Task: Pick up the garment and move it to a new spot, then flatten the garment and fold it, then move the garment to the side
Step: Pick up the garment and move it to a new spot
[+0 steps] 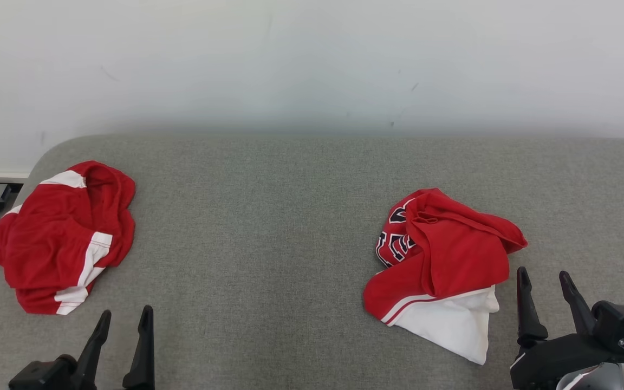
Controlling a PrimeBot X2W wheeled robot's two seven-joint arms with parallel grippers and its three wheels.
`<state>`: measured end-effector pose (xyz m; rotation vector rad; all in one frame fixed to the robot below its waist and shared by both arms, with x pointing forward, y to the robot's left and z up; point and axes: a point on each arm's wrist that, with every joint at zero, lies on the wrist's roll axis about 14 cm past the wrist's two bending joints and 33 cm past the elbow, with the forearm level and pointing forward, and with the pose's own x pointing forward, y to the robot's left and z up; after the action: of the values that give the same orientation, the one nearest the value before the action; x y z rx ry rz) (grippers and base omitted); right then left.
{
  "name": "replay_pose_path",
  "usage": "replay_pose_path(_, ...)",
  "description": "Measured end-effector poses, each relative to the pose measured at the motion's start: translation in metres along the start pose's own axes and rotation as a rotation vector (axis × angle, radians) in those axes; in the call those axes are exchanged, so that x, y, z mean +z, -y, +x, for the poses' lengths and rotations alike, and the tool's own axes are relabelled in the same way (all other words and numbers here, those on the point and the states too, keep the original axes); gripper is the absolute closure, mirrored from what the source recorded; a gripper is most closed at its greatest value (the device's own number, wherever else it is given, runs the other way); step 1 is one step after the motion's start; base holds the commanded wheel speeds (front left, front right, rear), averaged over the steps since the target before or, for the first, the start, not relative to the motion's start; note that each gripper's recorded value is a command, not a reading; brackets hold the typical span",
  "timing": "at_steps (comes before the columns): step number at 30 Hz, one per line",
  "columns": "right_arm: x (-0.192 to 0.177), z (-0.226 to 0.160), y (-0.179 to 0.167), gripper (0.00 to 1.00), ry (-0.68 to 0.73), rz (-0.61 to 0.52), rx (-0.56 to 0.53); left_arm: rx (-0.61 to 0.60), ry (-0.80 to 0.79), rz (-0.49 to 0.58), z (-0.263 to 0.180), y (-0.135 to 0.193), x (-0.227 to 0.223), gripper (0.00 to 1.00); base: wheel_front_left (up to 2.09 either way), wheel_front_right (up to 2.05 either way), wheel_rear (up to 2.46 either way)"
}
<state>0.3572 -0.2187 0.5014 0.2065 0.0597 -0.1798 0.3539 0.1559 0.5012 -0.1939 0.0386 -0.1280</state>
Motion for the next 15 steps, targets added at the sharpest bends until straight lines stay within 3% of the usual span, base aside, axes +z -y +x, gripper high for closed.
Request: replay_pose_path(15, -0.0035, 0.0016, 0.0067, 0.00, -0.007, 0.003, -0.027, -0.012, -0.027, 0.016, 0.0022, 0.0108, 0.0013, 0.00, 0.00, 0.00, 0.00)
